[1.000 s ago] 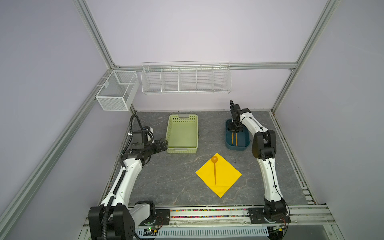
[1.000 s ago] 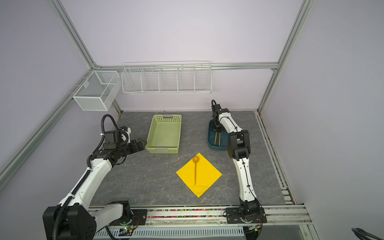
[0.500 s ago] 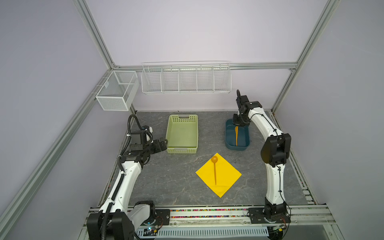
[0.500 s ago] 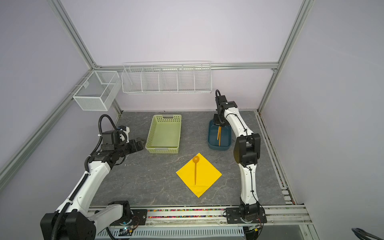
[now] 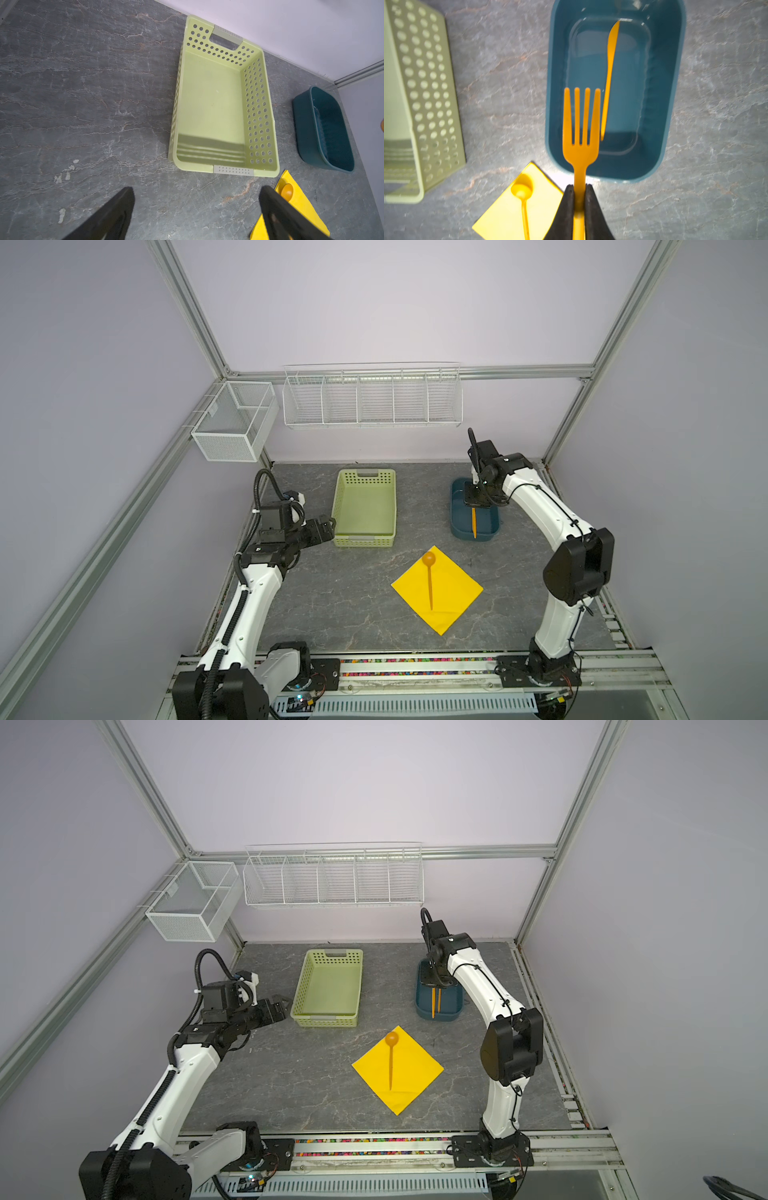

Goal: Place the utensils on the paper napkin and roll it up
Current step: 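Lift the yellow fork and carry it with the right gripper over the napkin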

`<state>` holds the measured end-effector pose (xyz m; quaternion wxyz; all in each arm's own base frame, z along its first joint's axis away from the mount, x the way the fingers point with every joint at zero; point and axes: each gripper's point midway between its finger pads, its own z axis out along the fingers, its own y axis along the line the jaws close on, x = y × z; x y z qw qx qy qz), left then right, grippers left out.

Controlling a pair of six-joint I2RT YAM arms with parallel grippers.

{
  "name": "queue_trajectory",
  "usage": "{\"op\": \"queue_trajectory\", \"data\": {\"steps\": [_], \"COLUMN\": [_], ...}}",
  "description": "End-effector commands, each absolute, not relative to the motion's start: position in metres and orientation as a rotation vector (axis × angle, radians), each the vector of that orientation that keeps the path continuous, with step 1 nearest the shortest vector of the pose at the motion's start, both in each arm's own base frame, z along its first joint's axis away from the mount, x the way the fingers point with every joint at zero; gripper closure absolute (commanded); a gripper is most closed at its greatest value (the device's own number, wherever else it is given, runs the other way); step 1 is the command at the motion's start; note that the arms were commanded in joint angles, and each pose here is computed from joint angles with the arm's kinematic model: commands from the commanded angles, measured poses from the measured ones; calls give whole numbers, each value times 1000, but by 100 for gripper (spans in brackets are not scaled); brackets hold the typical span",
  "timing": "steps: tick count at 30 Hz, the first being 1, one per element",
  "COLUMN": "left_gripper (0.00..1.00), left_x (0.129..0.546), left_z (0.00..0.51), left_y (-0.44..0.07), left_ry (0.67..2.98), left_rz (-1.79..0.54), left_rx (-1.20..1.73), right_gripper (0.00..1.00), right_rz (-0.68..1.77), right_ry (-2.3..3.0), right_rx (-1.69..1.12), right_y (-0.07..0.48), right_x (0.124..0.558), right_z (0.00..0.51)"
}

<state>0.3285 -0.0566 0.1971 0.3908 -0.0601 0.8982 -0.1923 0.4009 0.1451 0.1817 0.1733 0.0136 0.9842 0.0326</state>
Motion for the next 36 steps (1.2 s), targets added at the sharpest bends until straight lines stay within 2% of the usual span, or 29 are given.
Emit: {"op": "queue_trajectory", "data": {"steps": [1,10,20,28,36], "left_gripper": [5,5,5,5,5], "left_x": [328,328,329,329,330], "left_z": [203,205,204,201,197], "left_y": [-57,-58,-61,-63,-61], "left_ry": [2263,2255,2258,2282,2303], "left_rz": [-503,-513,-538,-554,-538], "left_rx": [-153,-149,-150,-152,-169], "right_gripper": [87,87,87,88,88], "right_rz": [98,104,104,147,102], "right_ry": [2776,2795,2856,2908,2951], "right_rx": [22,-12,-26,-55,-50], "right_y": [151,173,198,229,230], "right_x": [381,332,289,282,283], "right_z": [193,183,138,92,59]}}
